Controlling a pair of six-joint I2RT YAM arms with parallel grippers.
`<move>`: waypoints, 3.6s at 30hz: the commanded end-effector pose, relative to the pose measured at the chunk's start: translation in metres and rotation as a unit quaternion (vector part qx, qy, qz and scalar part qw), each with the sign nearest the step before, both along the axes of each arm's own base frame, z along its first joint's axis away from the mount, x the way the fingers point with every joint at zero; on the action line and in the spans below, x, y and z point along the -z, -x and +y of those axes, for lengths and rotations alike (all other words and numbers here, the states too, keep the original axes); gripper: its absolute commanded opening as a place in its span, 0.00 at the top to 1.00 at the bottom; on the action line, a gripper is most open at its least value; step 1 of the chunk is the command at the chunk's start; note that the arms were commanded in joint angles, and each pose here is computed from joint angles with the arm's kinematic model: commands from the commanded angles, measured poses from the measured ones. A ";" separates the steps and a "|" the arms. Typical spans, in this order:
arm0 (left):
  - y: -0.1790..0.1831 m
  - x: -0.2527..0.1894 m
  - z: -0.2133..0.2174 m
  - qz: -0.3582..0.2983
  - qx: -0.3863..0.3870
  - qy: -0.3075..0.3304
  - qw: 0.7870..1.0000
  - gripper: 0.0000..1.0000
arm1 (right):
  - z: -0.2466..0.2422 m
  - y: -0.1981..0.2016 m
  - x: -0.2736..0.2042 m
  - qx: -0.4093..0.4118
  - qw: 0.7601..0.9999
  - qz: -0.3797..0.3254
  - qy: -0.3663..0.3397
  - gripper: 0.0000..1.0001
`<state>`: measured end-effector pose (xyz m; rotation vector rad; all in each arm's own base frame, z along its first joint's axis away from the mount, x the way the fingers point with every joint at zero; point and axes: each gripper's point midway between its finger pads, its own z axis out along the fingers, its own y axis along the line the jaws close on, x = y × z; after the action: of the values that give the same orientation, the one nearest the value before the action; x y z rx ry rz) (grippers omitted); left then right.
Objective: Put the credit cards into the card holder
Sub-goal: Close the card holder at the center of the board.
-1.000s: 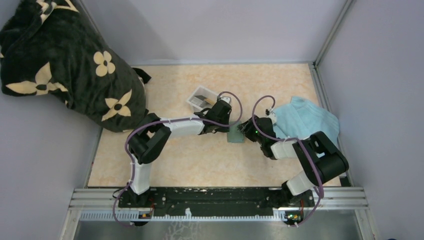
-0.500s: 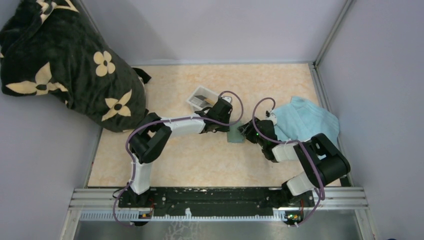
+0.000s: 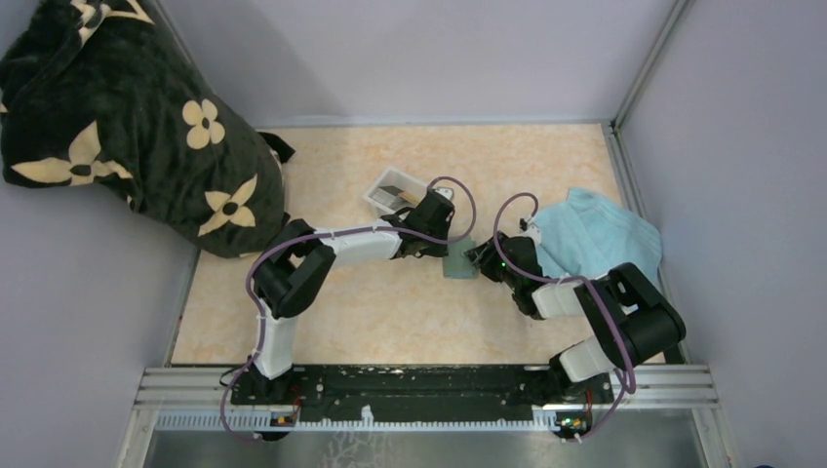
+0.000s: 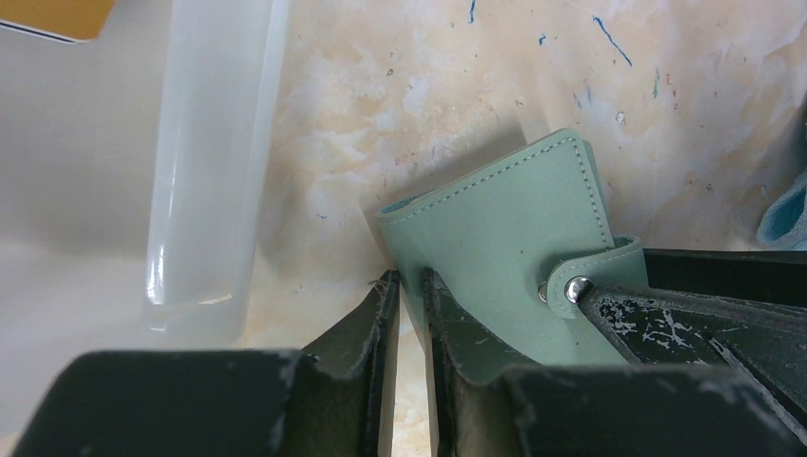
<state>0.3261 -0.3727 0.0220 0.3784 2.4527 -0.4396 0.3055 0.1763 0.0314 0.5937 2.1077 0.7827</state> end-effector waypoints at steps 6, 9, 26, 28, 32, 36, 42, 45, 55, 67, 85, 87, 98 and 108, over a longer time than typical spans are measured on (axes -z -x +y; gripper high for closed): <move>0.049 0.075 0.045 0.100 0.024 -0.117 0.988 0.79 | -0.001 0.010 0.016 0.003 1.000 0.029 -0.003 0.58; 0.049 0.075 0.046 0.101 0.025 -0.118 0.988 0.79 | 0.000 0.010 0.015 0.007 1.000 0.029 -0.009 0.57; 0.049 0.076 0.047 0.100 0.031 -0.120 0.987 0.79 | -0.001 0.009 0.027 0.024 0.998 0.049 -0.018 0.57; 0.050 0.076 0.047 0.100 0.032 -0.121 0.987 0.79 | 0.000 0.009 0.029 0.021 0.998 0.052 -0.019 0.58; 0.049 0.076 0.046 0.100 0.032 -0.120 0.987 0.79 | 0.000 0.013 0.033 0.016 0.998 0.061 -0.015 0.58; 0.047 0.076 0.045 0.097 0.033 -0.119 0.988 0.79 | 0.001 0.016 0.038 0.009 0.997 0.070 -0.010 0.58; 0.044 0.075 0.041 0.096 0.033 -0.116 0.988 0.79 | 0.003 0.021 0.048 -0.006 0.996 0.093 0.003 0.58; 0.044 0.076 0.040 0.096 0.033 -0.116 0.988 0.79 | 0.003 0.024 0.054 -0.013 0.995 0.103 0.007 0.58; 0.042 0.076 0.037 0.096 0.032 -0.111 0.989 0.79 | -0.003 0.036 0.060 -0.020 0.993 0.117 0.025 0.59; 0.042 0.078 0.035 0.099 0.031 -0.111 0.988 0.79 | -0.008 0.043 0.067 -0.023 0.991 0.124 0.040 0.60; 0.042 0.080 0.034 0.102 0.034 -0.111 0.988 0.79 | -0.005 0.042 0.080 -0.025 0.988 0.140 0.058 0.62; 0.043 0.081 0.034 0.103 0.036 -0.112 0.988 0.79 | -0.004 0.043 0.082 -0.025 0.988 0.142 0.062 0.62; 0.040 0.079 0.032 0.098 0.044 -0.113 0.988 0.79 | -0.008 0.046 0.072 -0.020 0.990 0.123 0.062 0.64; 0.039 0.081 0.034 0.101 0.042 -0.115 0.987 0.79 | -0.007 0.043 0.064 -0.023 0.991 0.114 0.062 0.63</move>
<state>0.3302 -0.3796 0.0222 0.4516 2.4636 -0.4236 0.3145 0.1895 0.0270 0.6184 2.0943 0.8257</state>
